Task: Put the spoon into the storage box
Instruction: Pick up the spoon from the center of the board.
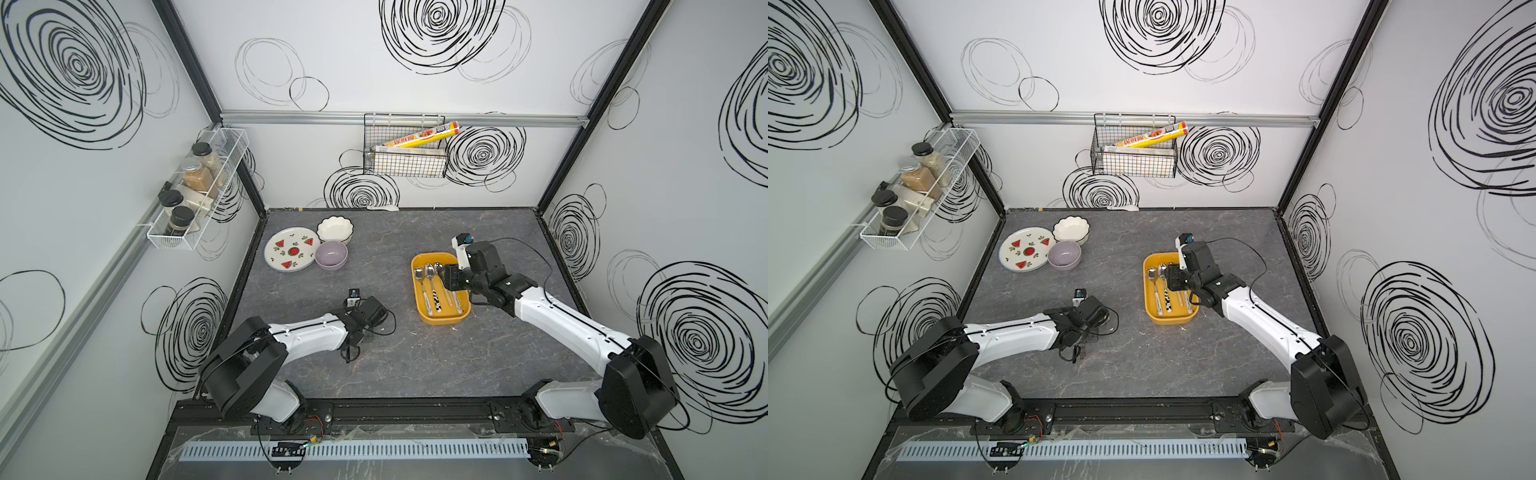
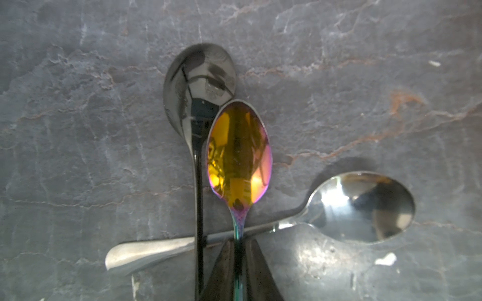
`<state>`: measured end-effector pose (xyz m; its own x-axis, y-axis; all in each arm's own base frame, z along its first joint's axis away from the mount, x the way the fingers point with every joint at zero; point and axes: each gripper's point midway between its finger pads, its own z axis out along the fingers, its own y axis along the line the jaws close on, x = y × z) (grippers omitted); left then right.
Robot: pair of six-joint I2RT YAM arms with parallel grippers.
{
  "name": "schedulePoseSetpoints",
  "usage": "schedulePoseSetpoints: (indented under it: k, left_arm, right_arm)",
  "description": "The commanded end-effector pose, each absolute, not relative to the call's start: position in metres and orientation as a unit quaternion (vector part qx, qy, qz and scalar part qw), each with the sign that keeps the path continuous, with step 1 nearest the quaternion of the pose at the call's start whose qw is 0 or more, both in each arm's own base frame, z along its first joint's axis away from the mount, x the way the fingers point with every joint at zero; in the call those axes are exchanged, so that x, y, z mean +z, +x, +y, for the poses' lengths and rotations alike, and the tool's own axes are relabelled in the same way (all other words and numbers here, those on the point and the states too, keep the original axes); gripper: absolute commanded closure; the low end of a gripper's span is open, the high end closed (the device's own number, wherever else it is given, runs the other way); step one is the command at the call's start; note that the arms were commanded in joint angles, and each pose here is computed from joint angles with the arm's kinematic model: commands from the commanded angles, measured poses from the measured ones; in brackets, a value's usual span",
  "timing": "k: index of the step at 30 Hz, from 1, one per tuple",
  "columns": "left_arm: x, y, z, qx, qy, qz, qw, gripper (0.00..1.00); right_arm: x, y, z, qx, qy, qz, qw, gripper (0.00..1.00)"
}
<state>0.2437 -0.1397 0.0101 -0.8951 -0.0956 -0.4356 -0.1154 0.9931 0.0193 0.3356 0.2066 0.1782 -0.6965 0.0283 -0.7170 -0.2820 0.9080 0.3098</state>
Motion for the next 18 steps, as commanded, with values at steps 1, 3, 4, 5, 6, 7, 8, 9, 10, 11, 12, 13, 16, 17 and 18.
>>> schedulePoseSetpoints:
  k: [1, 3, 4, 5, 6, 7, 8, 9, 10, 11, 12, 13, 16, 17, 18]
  left_arm:
    - [-0.013, 0.219, -0.122, 0.062, -0.039, 0.983, 0.168, 0.92]
    - [-0.011, 0.22, -0.122, 0.062, -0.039, 0.982, 0.171, 0.99]
    - [-0.009, 0.221, -0.122, 0.061, -0.039, 0.982, 0.175, 1.0]
    - [-0.006, 0.223, -0.123, 0.06, -0.037, 0.981, 0.18, 1.0]
    - [-0.003, 0.224, -0.123, 0.062, -0.037, 0.98, 0.187, 1.0]
    - [0.003, 0.227, -0.124, 0.066, -0.036, 0.978, 0.197, 1.0]
    - [0.009, 0.23, -0.125, 0.069, -0.035, 0.975, 0.207, 1.0]
    - [0.014, 0.232, -0.126, 0.07, -0.035, 0.973, 0.216, 1.0]
    - [0.021, 0.235, -0.128, 0.067, -0.036, 0.971, 0.226, 1.0]
    - [0.028, 0.238, -0.131, 0.059, -0.037, 0.97, 0.235, 1.0]
    - [0.034, 0.24, -0.135, 0.05, -0.038, 0.968, 0.242, 1.0]
    - [0.041, 0.242, -0.138, 0.042, -0.038, 0.967, 0.25, 1.0]
    - [0.061, 0.248, -0.148, 0.012, -0.041, 0.962, 0.269, 1.0]
    - [0.066, 0.249, -0.151, 0.004, -0.041, 0.96, 0.275, 1.0]
    - [0.071, 0.25, -0.152, -0.001, -0.043, 0.959, 0.28, 1.0]
  right_arm:
    - [0.188, 0.335, 0.201, 0.202, -0.069, 0.89, 0.403, 0.54]
    - [0.195, 0.333, 0.201, 0.206, -0.069, 0.884, 0.414, 0.54]
    - [0.199, 0.333, 0.199, 0.207, -0.067, 0.881, 0.42, 0.54]
    - [0.202, 0.332, 0.198, 0.208, -0.067, 0.878, 0.426, 0.54]
    - [0.204, 0.332, 0.197, 0.208, -0.066, 0.876, 0.429, 0.54]
    - [0.207, 0.332, 0.196, 0.208, -0.064, 0.874, 0.434, 0.54]
    - [0.208, 0.332, 0.195, 0.206, -0.064, 0.874, 0.436, 0.54]
    - [0.208, 0.331, 0.194, 0.205, -0.063, 0.873, 0.438, 0.54]
    - [0.209, 0.332, 0.193, 0.204, -0.061, 0.872, 0.44, 0.54]
    - [0.209, 0.331, 0.193, 0.203, -0.061, 0.872, 0.441, 0.54]
    - [0.21, 0.331, 0.191, 0.201, -0.059, 0.871, 0.443, 0.54]
    - [0.211, 0.331, 0.19, 0.202, -0.058, 0.87, 0.446, 0.54]
    - [0.213, 0.329, 0.189, 0.204, -0.056, 0.866, 0.452, 0.54]
    - [0.213, 0.328, 0.188, 0.204, -0.054, 0.865, 0.455, 0.54]
    - [0.214, 0.328, 0.186, 0.203, -0.053, 0.864, 0.457, 0.54]
